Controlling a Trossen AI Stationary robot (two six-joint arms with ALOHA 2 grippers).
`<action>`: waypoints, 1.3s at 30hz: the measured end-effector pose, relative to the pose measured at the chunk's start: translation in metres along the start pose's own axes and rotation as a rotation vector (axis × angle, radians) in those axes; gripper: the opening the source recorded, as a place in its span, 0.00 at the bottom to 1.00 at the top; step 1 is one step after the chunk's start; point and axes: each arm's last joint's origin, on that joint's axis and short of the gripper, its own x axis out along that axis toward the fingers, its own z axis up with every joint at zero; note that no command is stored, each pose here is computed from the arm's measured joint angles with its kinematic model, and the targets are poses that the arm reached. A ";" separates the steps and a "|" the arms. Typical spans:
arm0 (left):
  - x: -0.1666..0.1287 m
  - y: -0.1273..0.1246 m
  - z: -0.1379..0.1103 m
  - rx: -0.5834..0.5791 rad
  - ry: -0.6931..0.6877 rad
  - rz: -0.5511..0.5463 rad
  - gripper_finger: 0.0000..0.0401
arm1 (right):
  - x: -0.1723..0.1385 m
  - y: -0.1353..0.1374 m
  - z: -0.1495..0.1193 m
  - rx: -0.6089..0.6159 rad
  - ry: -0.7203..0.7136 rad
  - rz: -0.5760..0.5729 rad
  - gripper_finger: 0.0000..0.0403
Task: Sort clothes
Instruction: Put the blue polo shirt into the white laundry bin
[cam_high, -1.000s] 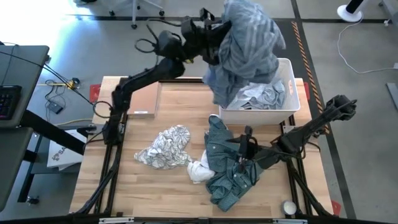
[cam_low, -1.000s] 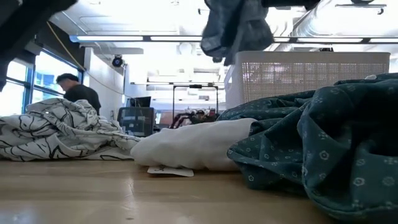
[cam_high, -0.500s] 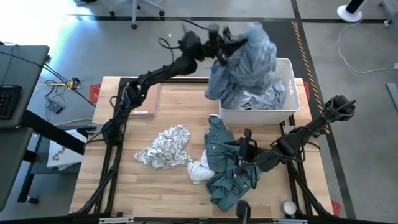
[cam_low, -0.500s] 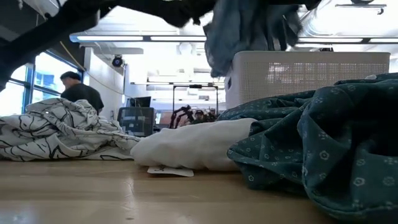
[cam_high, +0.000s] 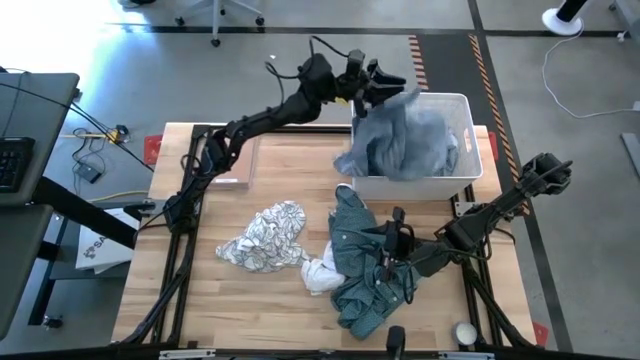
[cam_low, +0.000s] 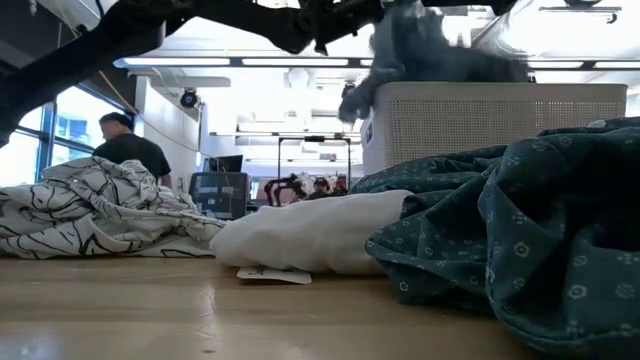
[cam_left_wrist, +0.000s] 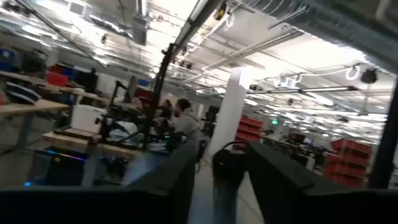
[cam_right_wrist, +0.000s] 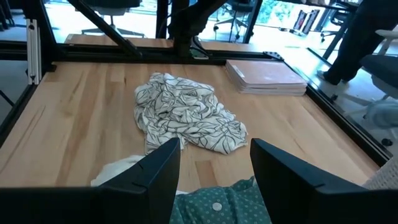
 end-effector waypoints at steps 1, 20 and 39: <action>0.000 -0.002 0.002 -0.018 0.002 -0.003 0.39 | 0.000 0.000 0.000 0.000 0.000 0.000 0.48; -0.064 -0.149 0.088 0.244 0.689 0.519 0.40 | -0.052 -0.094 0.073 0.241 -0.079 0.015 0.48; -0.138 -0.347 0.019 0.375 0.985 1.031 0.40 | 0.029 -0.285 -0.005 0.519 0.667 -0.267 0.44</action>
